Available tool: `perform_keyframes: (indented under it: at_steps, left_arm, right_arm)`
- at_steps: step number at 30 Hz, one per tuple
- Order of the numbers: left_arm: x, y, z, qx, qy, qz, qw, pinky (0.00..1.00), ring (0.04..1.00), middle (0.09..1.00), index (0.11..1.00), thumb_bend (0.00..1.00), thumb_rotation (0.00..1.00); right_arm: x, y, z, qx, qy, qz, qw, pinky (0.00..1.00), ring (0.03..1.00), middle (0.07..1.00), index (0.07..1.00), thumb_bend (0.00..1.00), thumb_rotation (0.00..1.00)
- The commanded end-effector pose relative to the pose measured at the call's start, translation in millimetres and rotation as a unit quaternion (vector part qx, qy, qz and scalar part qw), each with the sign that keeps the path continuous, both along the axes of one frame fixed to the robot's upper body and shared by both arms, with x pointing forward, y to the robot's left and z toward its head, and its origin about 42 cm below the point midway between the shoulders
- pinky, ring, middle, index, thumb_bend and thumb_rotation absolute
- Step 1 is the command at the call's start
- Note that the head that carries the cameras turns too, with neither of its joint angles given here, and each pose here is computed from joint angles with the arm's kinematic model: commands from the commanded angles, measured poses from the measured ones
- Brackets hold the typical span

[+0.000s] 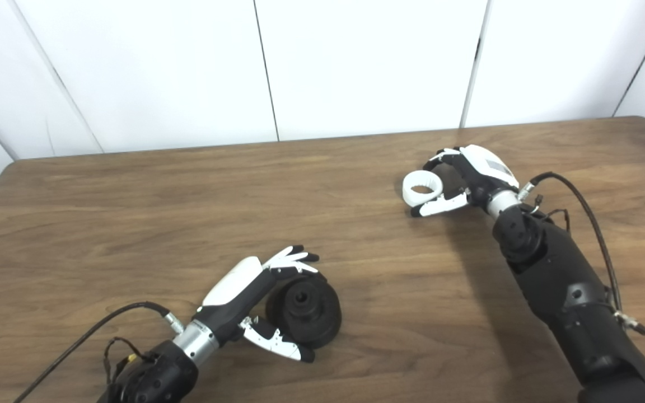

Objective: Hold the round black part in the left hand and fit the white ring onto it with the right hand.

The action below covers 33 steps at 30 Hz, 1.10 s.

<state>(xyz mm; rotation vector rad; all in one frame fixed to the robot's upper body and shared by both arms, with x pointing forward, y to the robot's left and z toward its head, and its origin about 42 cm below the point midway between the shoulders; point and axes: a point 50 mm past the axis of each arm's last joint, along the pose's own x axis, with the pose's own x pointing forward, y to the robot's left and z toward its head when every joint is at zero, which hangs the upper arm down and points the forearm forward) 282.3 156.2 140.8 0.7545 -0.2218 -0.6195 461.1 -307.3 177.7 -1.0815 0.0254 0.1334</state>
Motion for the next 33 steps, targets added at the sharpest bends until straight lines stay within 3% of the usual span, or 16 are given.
perform_keyframes:
  at_steps: [1,18,19,22,33]
  left_arm:
    - [0.6,0.0,-1.3,0.013,0.000,0.003,1.000,0.91,0.990,0.912,0.602,0.85,0.19]
    - [-0.2,-1.5,-2.4,0.009,0.001,0.003,1.000,0.91,0.991,0.913,0.601,0.85,0.19]
    - [0.0,-1.5,-2.3,0.008,0.000,0.003,1.000,0.91,0.990,0.913,0.600,0.85,0.19]
    - [0.3,-2.1,-2.2,0.009,0.000,0.003,1.000,0.91,0.990,0.913,0.602,0.85,0.20]
    - [-1.6,-4.1,-3.7,0.008,0.002,0.005,1.000,0.94,0.993,0.915,0.603,0.85,0.19]
  right_arm:
    - [16.3,7.4,33.7,0.003,-0.060,0.016,0.998,0.96,0.971,0.900,0.716,0.99,0.38]
    - [10.7,4.8,29.1,0.030,-0.096,0.010,0.995,0.89,0.931,0.852,0.569,0.85,0.23]
    - [10.2,4.8,29.2,0.033,-0.098,0.010,0.995,0.90,0.933,0.852,0.516,0.63,0.17]
    - [9.3,3.7,28.3,0.041,-0.103,0.009,0.994,0.90,0.932,0.848,0.491,0.54,0.15]
    - [5.4,3.7,23.5,0.050,-0.112,0.006,0.992,0.88,0.918,0.835,0.487,0.52,0.14]
